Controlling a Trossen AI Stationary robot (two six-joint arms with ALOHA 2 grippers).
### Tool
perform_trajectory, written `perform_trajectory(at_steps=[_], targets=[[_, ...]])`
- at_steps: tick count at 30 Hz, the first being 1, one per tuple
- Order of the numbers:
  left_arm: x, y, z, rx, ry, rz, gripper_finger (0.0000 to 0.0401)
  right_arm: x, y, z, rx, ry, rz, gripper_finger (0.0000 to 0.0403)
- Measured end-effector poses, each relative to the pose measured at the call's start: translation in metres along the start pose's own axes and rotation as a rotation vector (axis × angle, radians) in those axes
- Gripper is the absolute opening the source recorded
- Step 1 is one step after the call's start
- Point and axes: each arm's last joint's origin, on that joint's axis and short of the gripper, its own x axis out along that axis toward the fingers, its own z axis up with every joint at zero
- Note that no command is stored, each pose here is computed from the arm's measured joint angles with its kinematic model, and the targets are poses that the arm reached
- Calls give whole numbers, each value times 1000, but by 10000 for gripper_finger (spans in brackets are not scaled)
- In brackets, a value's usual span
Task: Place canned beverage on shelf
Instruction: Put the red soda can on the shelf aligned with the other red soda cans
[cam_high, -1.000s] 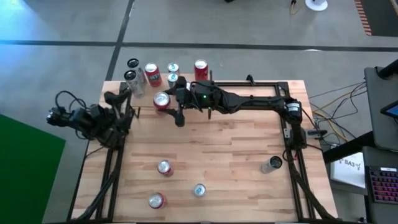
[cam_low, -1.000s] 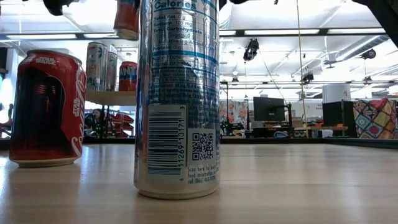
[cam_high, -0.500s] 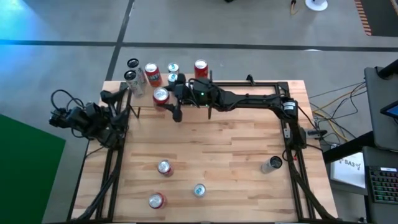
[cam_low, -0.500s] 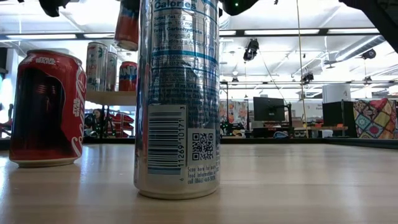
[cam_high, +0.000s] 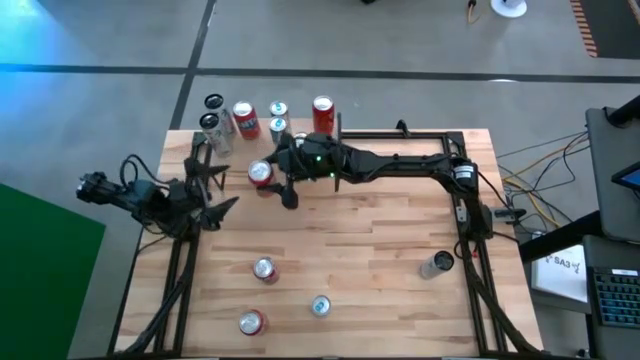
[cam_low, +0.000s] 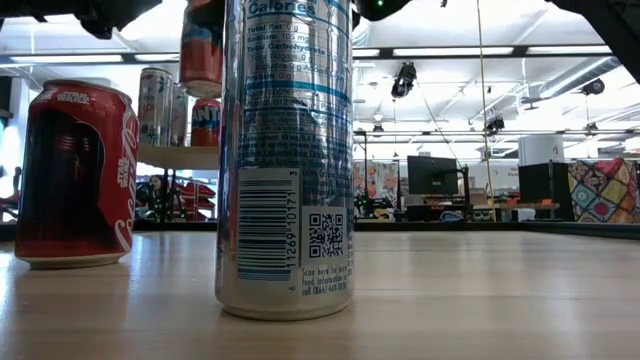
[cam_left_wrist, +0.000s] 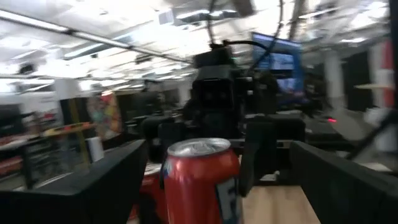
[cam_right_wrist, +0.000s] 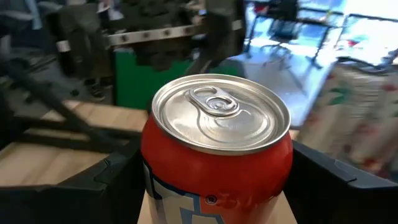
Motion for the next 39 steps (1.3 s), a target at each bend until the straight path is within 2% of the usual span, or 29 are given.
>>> perform_trajectory(at_steps=[3, 7, 11, 13, 20, 24, 35, 39], targets=[[4, -6, -3, 9, 11, -67, 375, 2, 14, -3, -38, 42, 38, 287], [10, -12, -8, -26, 51, -85, 375, 5, 32, -5, -87, 90, 57, 288], [15, -22, -12, -47, 58, -223, 375, 7, 45, -5, -133, 115, 28, 288], [18, -26, -14, -51, 64, -254, 375, 7, 48, -6, -149, 134, 15, 288], [28, -33, -21, -37, 103, -193, 375, 8, 53, -6, -153, 143, 24, 289], [32, -35, -24, -8, 129, -121, 375, 8, 55, -7, -159, 155, 32, 290], [48, -44, -35, 25, 152, -110, 375, 8, 60, -7, -171, 157, 43, 290], [50, -46, -37, 49, 146, -108, 355, 8, 63, -7, -178, 166, 51, 290]])
